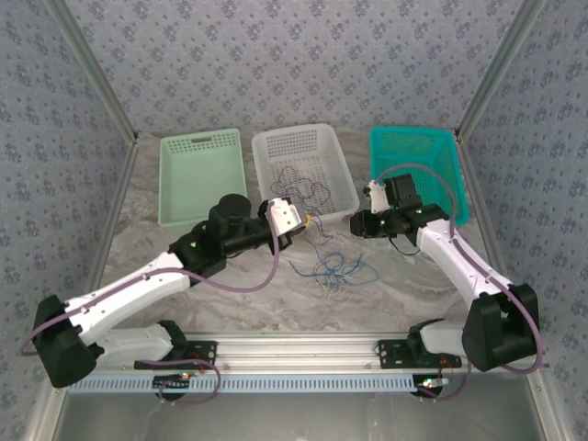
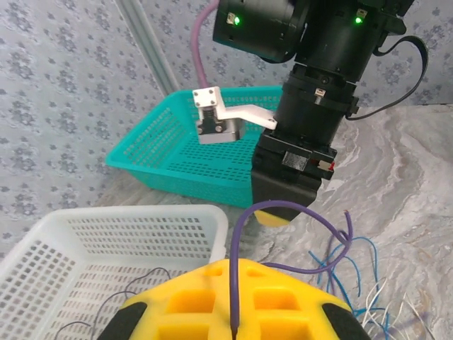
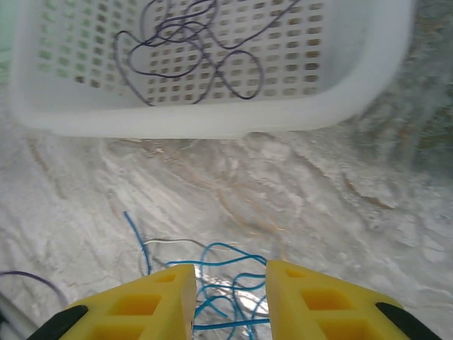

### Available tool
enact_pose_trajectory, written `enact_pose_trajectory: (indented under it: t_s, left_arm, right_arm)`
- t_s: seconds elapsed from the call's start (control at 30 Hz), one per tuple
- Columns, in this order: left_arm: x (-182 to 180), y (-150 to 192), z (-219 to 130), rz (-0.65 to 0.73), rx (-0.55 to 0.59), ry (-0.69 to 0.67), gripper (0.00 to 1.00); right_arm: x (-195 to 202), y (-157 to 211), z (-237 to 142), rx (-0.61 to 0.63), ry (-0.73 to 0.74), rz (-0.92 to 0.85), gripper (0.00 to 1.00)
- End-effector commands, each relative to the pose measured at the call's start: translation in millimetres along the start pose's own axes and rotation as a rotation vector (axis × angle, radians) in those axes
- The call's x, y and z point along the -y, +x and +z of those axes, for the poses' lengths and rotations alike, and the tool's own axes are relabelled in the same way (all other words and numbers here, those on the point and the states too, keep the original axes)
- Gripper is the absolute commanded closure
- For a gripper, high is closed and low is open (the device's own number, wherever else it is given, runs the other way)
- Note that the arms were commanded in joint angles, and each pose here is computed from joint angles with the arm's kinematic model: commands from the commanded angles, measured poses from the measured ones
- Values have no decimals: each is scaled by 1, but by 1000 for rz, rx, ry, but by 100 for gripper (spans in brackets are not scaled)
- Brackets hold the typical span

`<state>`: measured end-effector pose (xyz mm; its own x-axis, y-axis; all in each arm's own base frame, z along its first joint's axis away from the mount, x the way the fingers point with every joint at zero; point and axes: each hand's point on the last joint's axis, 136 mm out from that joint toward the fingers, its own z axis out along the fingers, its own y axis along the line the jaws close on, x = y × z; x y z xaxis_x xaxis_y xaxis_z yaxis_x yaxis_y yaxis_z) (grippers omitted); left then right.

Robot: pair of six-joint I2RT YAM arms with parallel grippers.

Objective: Untangle the cables

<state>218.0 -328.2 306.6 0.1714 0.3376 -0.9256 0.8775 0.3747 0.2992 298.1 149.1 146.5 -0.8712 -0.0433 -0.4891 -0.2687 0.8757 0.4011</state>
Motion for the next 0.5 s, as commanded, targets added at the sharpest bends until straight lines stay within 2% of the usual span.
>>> enact_pose_trajectory:
  t_s: [0.0,0.07,0.13,0.2,0.27,0.37,0.47]
  left_arm:
    - [-9,-17,-11,47,8,-35,100]
    - [-10,-16,-9,44,-1,-33,100]
    - [-10,-14,-7,45,-12,-34,100]
    - [-12,-11,-5,46,-29,-42,100]
    - [-15,-9,-3,55,-51,-54,100]
    - [-23,-7,2,80,-88,-80,100]
    - [-36,-3,10,102,-133,-123,100]
  right_arm:
    - [7,2,2,-11,33,39,72]
    - [1,0,0,8,2,26,70]
    - [-9,-4,-6,39,-40,-1,58]
    - [-18,-7,-15,86,-76,-32,42]
    - [-26,-7,-23,117,-100,-63,33]
    - [-37,-3,-29,133,-145,-97,27]
    - [-44,3,-28,122,-169,-122,25]
